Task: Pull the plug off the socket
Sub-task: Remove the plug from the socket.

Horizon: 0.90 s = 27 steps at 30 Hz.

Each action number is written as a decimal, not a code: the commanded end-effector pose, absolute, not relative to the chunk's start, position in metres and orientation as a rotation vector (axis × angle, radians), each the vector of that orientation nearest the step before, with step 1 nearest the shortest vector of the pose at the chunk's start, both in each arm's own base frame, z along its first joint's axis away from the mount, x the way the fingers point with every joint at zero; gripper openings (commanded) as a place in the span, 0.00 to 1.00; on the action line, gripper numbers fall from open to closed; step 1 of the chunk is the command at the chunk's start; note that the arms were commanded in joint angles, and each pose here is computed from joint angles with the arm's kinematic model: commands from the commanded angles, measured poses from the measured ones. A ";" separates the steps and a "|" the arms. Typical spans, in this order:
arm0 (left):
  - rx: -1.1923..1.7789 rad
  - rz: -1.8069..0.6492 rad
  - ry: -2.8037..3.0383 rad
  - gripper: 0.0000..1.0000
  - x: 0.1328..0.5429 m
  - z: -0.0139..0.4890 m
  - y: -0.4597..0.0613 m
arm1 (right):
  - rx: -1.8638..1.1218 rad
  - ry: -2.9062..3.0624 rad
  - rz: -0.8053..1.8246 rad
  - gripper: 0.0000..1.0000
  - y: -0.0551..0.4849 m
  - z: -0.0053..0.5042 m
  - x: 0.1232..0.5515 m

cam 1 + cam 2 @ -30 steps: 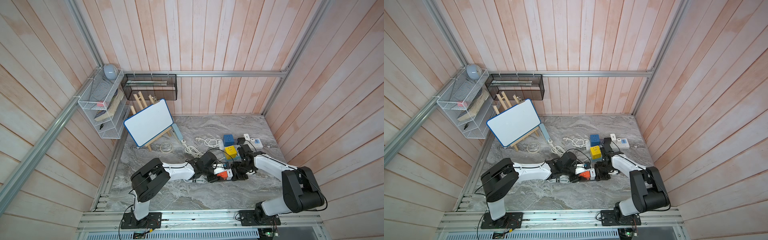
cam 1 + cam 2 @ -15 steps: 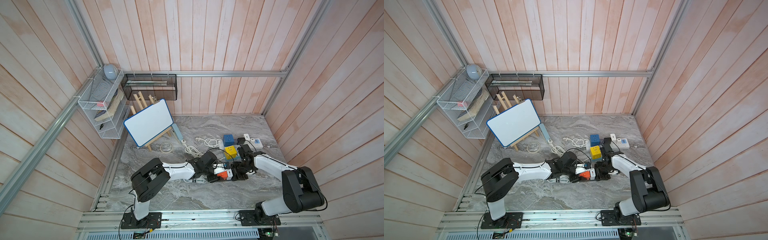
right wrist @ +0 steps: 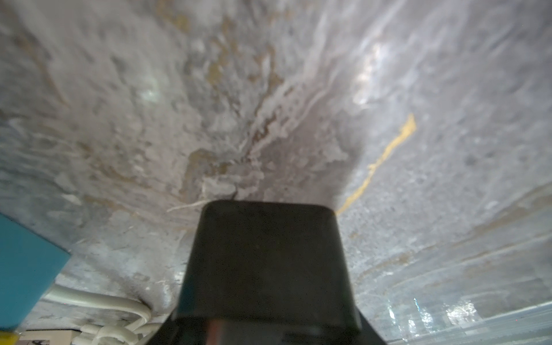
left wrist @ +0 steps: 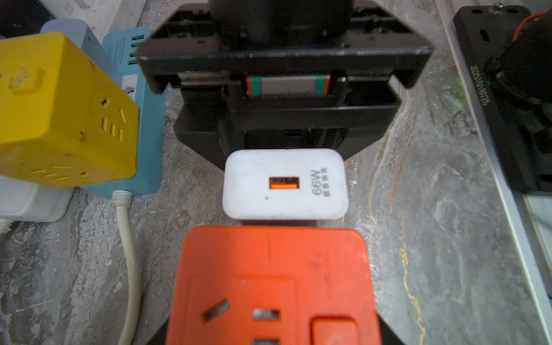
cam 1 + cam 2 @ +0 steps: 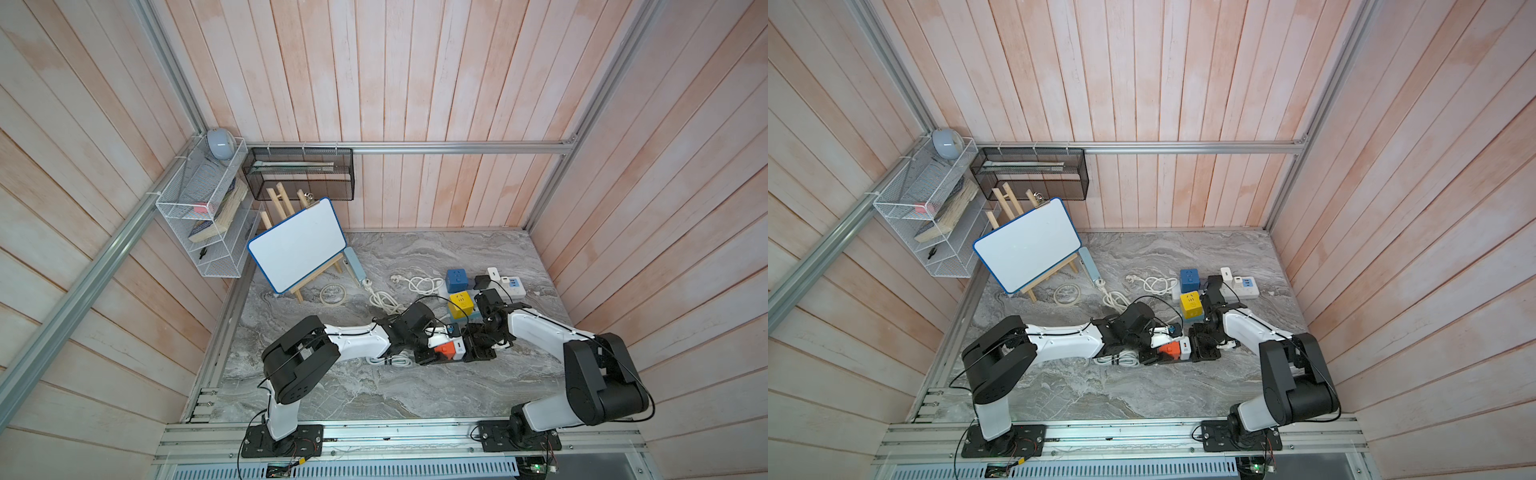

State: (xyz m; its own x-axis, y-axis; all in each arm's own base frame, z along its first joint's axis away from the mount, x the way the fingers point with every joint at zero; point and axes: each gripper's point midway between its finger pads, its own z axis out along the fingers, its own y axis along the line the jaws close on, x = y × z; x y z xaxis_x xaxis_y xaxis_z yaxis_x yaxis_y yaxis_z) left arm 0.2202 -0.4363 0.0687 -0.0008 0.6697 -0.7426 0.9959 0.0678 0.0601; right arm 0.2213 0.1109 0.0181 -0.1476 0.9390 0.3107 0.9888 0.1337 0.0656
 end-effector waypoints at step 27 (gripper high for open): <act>1.574 -0.634 1.659 0.00 0.226 0.131 -0.438 | -2.003 -2.130 -0.264 0.24 0.104 -0.005 0.216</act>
State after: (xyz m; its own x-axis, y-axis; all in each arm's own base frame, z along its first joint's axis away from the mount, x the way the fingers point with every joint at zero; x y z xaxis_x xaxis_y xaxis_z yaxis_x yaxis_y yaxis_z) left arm 0.2194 -0.4248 0.0750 -0.0330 0.7022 -0.7112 0.9925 0.1068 0.0594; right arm 0.2198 0.1227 0.0190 -0.1459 0.9178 0.3692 0.9893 0.1359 0.0531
